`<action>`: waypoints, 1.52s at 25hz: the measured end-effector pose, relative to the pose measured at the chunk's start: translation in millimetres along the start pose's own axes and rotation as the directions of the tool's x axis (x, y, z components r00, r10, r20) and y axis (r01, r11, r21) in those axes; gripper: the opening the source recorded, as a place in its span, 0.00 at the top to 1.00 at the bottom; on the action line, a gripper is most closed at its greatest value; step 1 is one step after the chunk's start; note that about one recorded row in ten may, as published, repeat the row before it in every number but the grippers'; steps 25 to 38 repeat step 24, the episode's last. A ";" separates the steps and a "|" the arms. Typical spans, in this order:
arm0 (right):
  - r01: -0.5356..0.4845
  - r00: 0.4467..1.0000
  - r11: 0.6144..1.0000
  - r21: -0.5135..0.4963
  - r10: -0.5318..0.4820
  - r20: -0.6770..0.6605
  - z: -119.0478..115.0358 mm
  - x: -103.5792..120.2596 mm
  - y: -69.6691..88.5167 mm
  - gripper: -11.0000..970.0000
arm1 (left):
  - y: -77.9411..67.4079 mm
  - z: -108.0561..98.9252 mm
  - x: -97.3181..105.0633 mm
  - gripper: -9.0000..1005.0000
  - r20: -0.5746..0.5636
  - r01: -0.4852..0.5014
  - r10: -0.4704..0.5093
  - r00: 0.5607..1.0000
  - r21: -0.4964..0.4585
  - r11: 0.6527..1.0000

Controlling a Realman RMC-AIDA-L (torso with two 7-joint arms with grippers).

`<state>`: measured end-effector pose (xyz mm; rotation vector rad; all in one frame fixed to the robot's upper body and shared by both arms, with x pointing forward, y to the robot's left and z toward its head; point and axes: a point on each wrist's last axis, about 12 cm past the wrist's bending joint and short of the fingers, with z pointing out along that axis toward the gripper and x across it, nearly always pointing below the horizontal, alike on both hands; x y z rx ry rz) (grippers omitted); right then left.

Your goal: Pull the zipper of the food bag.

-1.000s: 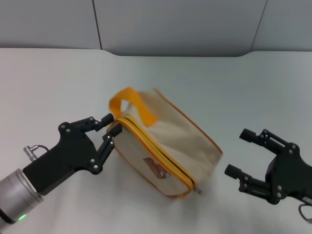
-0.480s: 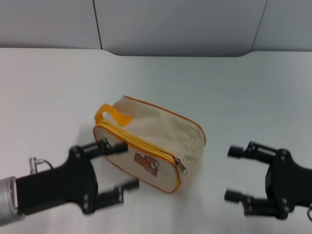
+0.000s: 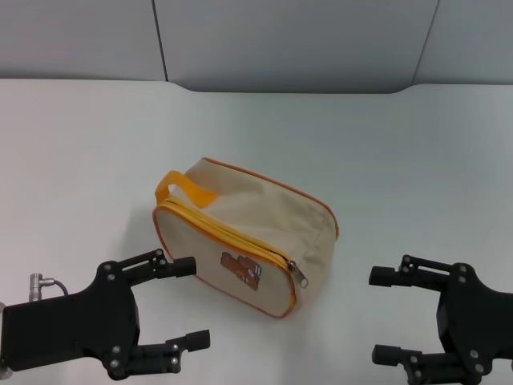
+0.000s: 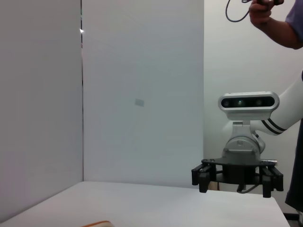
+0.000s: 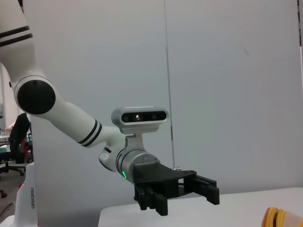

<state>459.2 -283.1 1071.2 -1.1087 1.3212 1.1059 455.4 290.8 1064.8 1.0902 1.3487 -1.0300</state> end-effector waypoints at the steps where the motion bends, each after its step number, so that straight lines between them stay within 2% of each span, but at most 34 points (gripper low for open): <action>1: 0.000 1.000 1.000 0.000 0.000 0.000 0.0 0.0 0.0 0.17 | 0.0 0.0 0.0 0.19 0.000 0.000 0.000 1.000 0.000 1.000; 38: 0.003 1.000 1.000 0.001 -0.003 0.001 1.2 -0.3 -0.5 0.17 | -4.0 1.8 2.5 0.19 0.007 0.009 -0.009 1.000 -0.005 1.000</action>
